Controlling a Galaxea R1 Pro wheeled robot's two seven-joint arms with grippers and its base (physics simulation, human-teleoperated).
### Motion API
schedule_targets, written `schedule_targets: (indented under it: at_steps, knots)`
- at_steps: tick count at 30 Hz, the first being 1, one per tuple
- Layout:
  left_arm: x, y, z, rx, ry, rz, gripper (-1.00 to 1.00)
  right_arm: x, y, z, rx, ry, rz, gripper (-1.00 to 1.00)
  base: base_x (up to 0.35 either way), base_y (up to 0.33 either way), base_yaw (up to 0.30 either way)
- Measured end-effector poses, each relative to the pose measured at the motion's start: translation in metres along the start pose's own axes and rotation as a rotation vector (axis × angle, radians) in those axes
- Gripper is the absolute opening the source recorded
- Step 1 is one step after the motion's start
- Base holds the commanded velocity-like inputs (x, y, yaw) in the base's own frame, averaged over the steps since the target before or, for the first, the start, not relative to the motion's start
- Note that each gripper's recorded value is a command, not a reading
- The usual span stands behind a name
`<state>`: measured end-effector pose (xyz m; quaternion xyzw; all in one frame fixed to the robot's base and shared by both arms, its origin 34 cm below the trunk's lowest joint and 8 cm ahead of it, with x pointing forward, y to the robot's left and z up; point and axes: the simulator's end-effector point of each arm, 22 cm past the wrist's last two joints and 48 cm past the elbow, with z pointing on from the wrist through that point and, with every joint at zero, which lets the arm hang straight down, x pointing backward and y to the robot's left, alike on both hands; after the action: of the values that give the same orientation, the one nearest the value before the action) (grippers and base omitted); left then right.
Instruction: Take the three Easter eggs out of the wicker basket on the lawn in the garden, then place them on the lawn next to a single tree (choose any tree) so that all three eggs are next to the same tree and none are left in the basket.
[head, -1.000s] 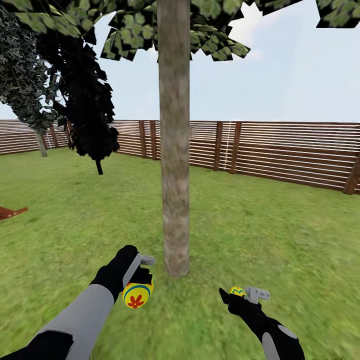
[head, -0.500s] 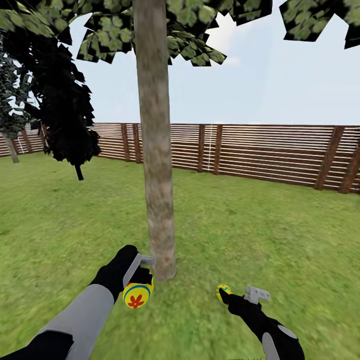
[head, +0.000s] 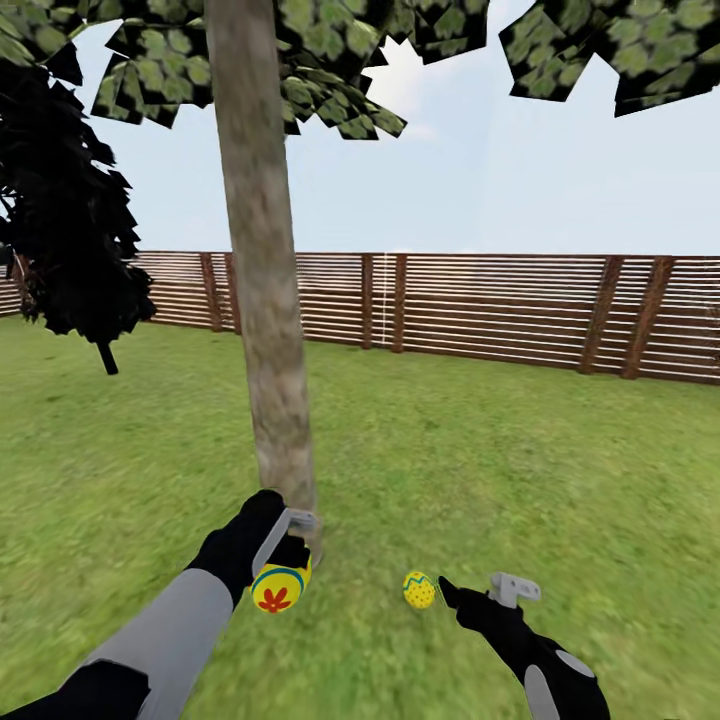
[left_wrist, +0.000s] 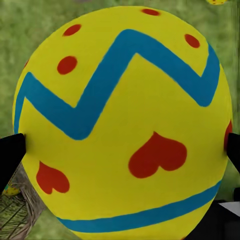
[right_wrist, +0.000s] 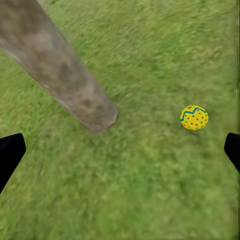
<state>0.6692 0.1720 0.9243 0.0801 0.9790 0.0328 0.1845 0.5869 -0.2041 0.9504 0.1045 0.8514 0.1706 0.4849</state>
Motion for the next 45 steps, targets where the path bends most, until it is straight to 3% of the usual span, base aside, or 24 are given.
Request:
schedule_targets:
  at_steps: [14, 45]
  knots:
    - [0.000, -0.001, 0.000, -0.002, 0.000, 0.006, -1.00, -0.001, 0.003, 0.000, -0.011, -0.001, 0.000, 1.00, 0.242, -0.216, -0.025]
    - [0.010, -0.003, 0.018, 0.003, 0.037, 0.010, -1.00, 0.022, -0.008, 0.009, 0.015, 0.051, 0.010, 1.00, 0.234, -0.240, 0.000]
